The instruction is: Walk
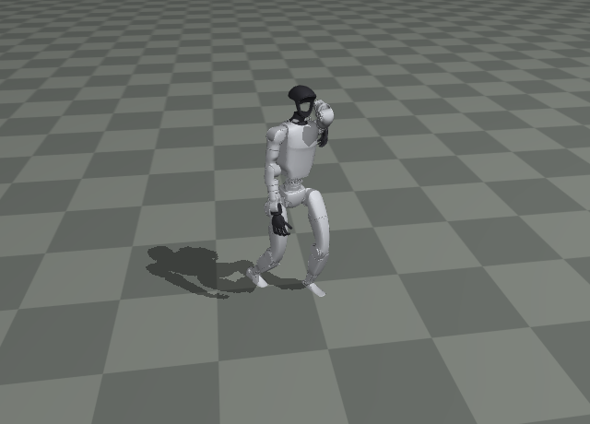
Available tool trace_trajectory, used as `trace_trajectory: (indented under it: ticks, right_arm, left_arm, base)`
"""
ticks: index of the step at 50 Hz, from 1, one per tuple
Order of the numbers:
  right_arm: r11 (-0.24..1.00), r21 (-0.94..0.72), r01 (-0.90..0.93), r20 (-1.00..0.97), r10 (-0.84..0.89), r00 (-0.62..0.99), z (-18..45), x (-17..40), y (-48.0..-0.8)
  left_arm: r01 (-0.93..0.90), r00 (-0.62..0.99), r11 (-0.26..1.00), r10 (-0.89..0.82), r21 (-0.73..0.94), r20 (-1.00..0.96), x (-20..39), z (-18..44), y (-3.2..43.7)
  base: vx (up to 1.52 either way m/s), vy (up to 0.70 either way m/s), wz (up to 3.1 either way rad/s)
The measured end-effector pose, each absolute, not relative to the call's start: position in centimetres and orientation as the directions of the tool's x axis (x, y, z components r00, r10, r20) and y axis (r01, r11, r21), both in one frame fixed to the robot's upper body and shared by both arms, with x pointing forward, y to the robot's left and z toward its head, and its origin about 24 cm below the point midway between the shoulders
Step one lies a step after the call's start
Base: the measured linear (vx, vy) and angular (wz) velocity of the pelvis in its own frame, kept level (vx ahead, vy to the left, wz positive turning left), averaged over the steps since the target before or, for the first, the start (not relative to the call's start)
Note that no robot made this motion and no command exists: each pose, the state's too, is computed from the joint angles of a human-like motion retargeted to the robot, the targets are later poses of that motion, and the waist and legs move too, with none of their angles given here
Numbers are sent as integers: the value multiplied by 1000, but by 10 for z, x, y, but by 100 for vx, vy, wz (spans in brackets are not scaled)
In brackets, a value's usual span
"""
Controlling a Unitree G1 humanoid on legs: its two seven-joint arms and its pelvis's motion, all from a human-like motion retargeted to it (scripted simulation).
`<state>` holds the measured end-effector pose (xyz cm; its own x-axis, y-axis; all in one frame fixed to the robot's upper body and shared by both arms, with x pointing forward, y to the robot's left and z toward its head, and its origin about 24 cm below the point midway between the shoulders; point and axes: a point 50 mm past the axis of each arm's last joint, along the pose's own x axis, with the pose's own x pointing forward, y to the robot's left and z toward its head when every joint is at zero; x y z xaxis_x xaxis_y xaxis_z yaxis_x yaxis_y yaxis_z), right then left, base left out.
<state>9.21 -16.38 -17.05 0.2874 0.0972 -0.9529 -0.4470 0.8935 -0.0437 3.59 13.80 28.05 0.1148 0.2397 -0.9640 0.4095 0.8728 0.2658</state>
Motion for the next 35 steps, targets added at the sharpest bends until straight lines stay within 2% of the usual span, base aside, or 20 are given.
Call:
trace_trajectory:
  ticks: [5, 20, 35]
  right_arm:
    - [899, -42, -437, -956, 91, 278, -171, 88, -164]
    - [907, -127, -402, -910, 54, 411, -160, 126, -170]
    - [912, -91, -401, -934, 61, 351, -164, 116, -167]
  left_arm:
    - [422, 146, 858, 254, 292, -956, 35, 281, 137]
    - [452, 225, 823, 268, 344, -937, 34, 284, 138]
    - [490, 161, 819, 253, 299, -954, 36, 282, 137]
  base:
    - [19, 18, -35]
    - [14, 4, -12]
    - [9, -5, 1]
